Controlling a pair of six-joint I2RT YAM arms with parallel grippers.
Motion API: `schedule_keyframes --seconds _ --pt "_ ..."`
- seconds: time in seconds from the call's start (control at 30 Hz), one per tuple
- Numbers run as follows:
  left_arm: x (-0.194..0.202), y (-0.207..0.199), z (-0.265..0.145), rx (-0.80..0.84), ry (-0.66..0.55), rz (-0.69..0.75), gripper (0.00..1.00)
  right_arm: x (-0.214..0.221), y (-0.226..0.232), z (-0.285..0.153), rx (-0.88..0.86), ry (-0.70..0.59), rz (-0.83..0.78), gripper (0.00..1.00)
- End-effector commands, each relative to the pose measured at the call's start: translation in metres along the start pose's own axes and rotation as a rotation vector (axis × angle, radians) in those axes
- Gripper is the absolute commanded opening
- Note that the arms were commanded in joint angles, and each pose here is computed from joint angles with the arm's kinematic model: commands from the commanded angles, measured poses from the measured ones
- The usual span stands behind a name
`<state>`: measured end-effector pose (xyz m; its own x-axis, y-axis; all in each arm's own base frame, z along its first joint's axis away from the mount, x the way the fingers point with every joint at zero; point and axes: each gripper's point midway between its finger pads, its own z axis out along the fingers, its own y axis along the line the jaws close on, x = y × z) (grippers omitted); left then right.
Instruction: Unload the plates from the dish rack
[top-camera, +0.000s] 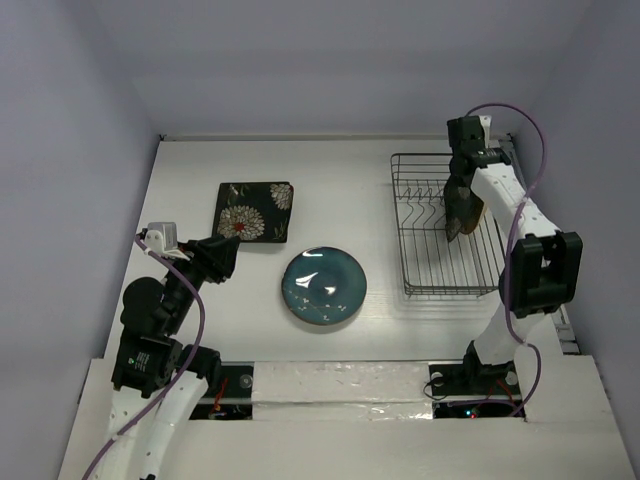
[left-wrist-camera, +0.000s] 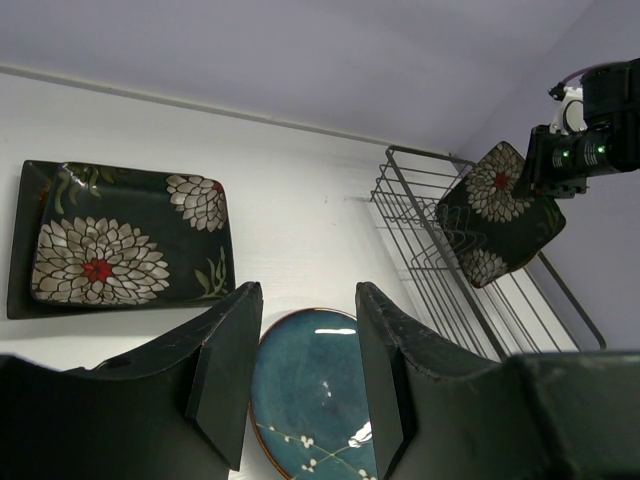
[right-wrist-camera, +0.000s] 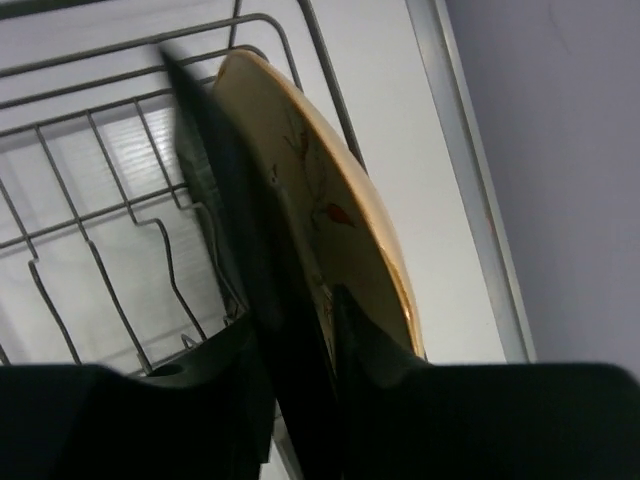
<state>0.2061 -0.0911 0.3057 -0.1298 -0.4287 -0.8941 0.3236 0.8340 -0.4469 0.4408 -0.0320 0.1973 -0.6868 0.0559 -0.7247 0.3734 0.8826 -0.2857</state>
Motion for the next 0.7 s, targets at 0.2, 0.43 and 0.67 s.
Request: schedule_keyframes --seconds 0.2,0.43,0.67 --pt "-0.008 -0.005 0.003 0.025 -0.034 0.008 0.39 -0.034 -0.018 -0.037 -0.015 -0.113 0.062 0.00" --pt "-0.006 -0.005 0.004 0.025 -0.024 0.009 0.39 -0.062 -0.038 -0.076 -0.002 -0.210 0.074 0.00" --pt "-0.004 -0.004 0.006 0.020 -0.018 0.007 0.39 -0.092 -0.048 -0.139 -0.040 -0.339 0.091 0.00"
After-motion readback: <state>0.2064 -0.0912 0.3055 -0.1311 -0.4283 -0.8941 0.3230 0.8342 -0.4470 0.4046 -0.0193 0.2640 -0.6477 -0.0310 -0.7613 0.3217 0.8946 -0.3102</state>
